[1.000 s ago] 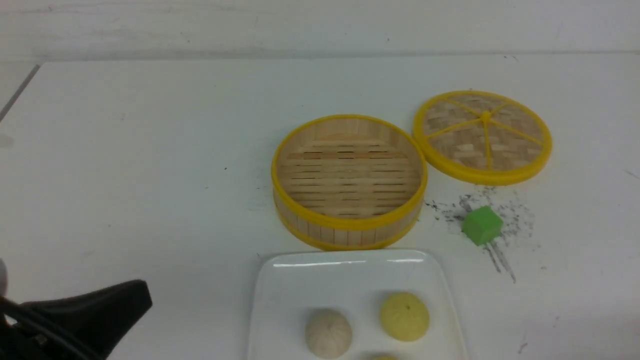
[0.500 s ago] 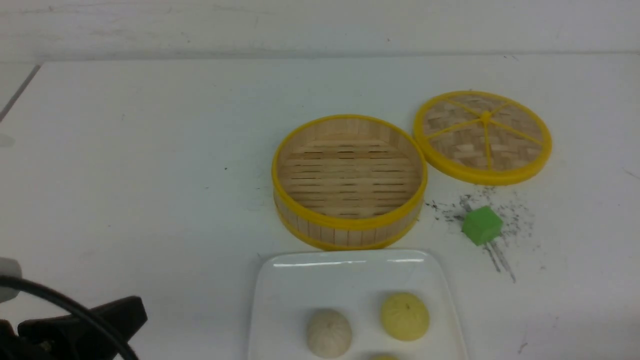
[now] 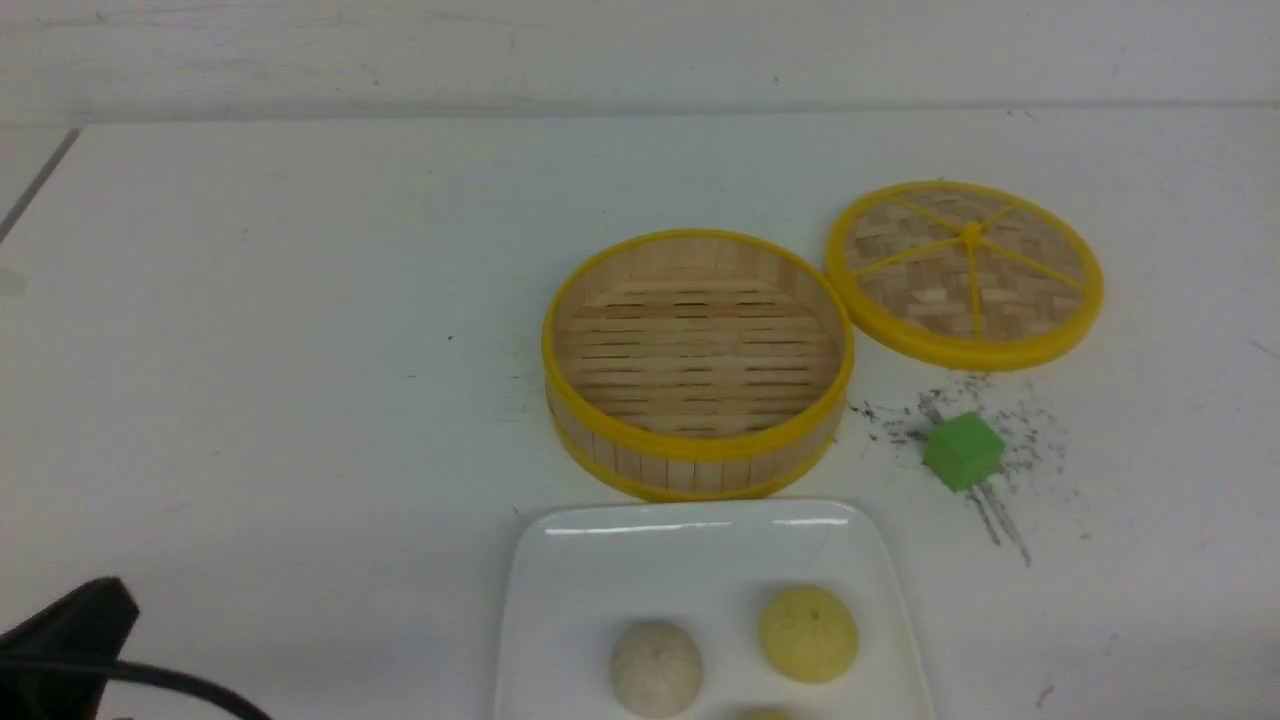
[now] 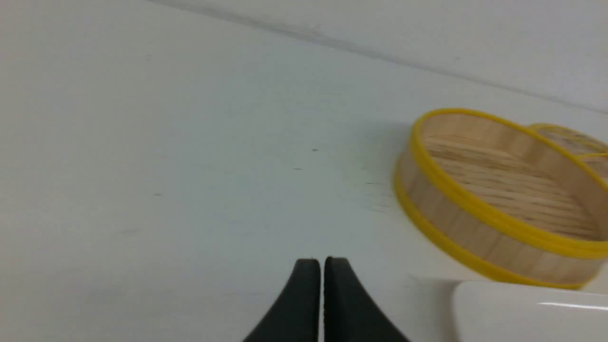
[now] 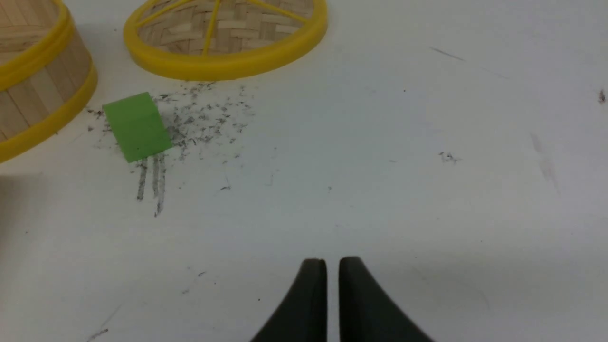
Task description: Put the steamed buns into the plate on the white tablecloth.
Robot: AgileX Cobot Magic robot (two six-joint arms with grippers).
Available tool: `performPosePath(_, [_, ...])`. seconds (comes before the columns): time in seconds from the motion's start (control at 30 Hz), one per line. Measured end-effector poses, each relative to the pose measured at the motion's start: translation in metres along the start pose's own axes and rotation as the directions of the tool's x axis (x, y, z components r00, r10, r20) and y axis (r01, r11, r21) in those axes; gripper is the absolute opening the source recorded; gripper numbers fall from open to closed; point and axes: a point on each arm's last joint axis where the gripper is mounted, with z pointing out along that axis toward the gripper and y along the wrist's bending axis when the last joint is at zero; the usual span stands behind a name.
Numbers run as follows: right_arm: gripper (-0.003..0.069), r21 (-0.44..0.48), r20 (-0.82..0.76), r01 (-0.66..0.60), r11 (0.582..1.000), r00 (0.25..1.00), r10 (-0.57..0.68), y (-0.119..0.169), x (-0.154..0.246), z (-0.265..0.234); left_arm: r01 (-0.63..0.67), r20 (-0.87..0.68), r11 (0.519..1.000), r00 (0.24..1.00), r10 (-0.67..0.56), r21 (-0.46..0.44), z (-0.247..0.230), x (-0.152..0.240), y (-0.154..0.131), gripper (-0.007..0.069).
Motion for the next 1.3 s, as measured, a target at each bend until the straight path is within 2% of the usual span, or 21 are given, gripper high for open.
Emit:
performPosePath(0.1, [0.0068,0.0,0.0,0.0,1.0,1.0,0.0,0.0,0.0,0.0,-0.05,0.004,0.995,0.999,0.051,-0.083,-0.004,0.016,0.01,0.0046])
performPosePath(0.2, [0.0074,0.0,0.0,0.0,1.0,1.0,0.0,0.0,0.0,0.0,-0.074,-0.025,0.989,0.997,0.071,-0.128,-0.005,0.035,0.017,0.005])
performPosePath(0.47, [0.0081,0.0,0.0,0.0,1.0,1.0,0.0,0.0,0.0,0.0,-0.103,-0.082,0.984,0.992,0.092,-0.148,-0.007,0.045,0.021,0.0054])
performPosePath(0.83, [0.0083,0.0,0.0,0.0,1.0,1.0,0.0,0.0,0.0,0.0,-0.121,-0.089,0.981,0.99,0.109,-0.149,-0.007,0.045,0.021,0.0055])
performPosePath(1.3, [0.0101,0.0,0.0,0.0,1.0,1.0,0.0,0.0,0.0,0.0,-0.201,-0.098,0.964,0.978,0.186,-0.172,-0.007,0.044,0.024,0.007])
